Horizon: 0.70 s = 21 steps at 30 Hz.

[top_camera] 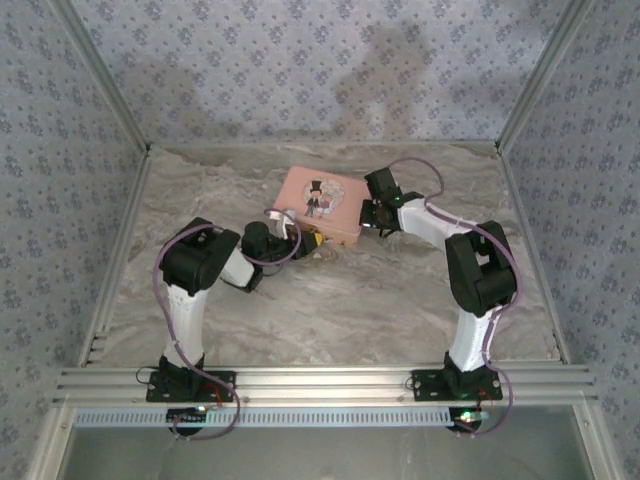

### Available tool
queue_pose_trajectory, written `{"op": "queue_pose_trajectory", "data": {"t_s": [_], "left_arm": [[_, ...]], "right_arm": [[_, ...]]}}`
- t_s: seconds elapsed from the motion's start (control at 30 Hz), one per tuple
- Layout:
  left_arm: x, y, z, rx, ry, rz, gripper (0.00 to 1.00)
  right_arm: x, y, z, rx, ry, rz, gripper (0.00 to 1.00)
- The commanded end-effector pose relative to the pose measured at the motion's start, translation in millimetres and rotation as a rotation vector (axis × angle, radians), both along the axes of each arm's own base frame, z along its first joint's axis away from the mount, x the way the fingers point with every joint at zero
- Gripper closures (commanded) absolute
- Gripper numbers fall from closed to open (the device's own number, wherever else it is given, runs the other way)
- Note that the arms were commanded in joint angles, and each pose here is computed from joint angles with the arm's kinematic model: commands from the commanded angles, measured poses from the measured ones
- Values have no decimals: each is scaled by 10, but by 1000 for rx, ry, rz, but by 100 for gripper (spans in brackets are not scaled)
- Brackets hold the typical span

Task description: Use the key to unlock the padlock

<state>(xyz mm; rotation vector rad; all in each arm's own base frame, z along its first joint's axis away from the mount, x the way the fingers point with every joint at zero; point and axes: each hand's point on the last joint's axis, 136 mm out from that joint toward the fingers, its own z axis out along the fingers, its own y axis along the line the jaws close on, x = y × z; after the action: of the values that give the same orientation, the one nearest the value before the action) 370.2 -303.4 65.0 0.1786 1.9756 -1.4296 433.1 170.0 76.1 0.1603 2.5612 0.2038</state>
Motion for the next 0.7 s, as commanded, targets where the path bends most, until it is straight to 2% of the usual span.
{"op": "queue_pose_trajectory", "data": {"t_s": [0.0,0.03,0.27,0.4,0.5,0.6,0.67], "left_arm": [[23,0,-104,5,45,-6,55],[27,-13,-95,4,42,-5,51],[9,-162,-89,-14,47,-38,44],[20,-159,-80,-23,43,-34,43],[3,-200,1,-60,32,-59,48],[-5,-212,39,-71,20,-60,40],[-23,-240,41,-65,15,-67,38]], "right_arm": [[-19,16,106,8,-20,8,100],[-21,23,108,7,-20,10,100],[-10,36,104,5,-19,12,100],[-2,40,101,2,-19,15,100],[4,39,84,2,-16,13,100],[19,46,78,4,-15,12,100],[24,63,72,6,-14,15,100]]}}
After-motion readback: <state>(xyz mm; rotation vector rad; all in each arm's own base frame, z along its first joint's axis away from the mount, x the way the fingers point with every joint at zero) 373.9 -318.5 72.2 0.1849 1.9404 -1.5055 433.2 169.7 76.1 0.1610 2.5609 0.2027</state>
